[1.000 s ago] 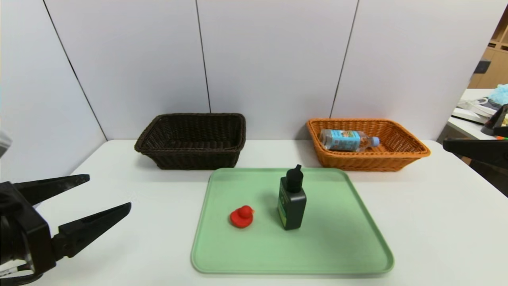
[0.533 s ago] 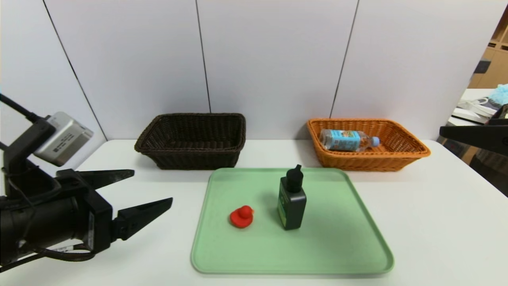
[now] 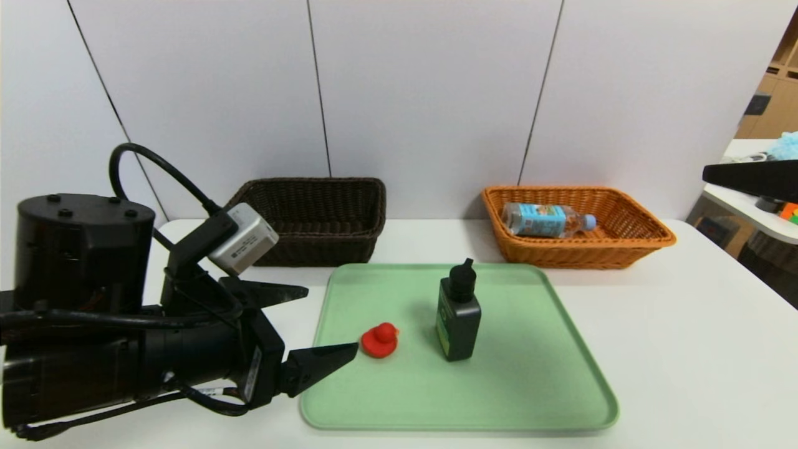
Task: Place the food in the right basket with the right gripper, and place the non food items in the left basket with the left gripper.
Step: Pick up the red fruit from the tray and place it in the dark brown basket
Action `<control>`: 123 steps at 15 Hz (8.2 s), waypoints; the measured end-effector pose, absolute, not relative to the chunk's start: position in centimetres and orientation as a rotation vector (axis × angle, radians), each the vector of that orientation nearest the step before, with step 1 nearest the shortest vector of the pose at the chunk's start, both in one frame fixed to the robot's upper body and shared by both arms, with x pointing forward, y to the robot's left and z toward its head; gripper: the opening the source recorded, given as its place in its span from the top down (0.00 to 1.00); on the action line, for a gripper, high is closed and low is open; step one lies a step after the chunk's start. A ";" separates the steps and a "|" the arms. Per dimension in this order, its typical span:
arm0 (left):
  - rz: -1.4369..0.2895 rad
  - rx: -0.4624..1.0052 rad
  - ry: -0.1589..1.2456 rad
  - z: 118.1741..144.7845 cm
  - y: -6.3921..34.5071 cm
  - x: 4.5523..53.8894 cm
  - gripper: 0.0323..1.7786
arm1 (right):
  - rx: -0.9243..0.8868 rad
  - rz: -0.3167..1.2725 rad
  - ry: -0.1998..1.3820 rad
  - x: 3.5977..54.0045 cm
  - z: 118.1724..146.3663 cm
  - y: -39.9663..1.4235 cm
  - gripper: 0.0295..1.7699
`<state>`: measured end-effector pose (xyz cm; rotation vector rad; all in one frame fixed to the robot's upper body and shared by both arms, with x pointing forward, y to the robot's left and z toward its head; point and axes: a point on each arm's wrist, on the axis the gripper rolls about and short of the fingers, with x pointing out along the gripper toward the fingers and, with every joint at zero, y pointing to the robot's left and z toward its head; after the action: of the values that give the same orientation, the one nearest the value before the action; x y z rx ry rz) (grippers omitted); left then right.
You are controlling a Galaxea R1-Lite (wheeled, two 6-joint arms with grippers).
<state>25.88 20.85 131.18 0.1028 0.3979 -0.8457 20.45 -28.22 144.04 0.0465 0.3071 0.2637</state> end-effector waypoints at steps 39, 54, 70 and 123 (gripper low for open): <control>-0.874 0.163 0.466 121.4 14.8 31.5 0.05 | 0.067 0.218 0.284 21.6 145.4 -28.3 0.04; -0.865 0.170 0.500 120.1 14.3 32.4 0.05 | 0.065 0.221 0.293 21.7 145.1 -28.2 0.04; -0.845 0.169 0.484 120.1 14.1 33.1 0.61 | 0.081 0.224 0.306 22.1 145.0 -28.0 0.04; -0.236 0.003 0.434 128.8 26.5 53.7 0.69 | 0.161 0.203 0.384 24.1 143.7 -27.0 0.04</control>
<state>53.72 26.53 128.79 0.0031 0.4340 -0.2359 24.14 -27.04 143.69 0.1611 0.3842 0.2031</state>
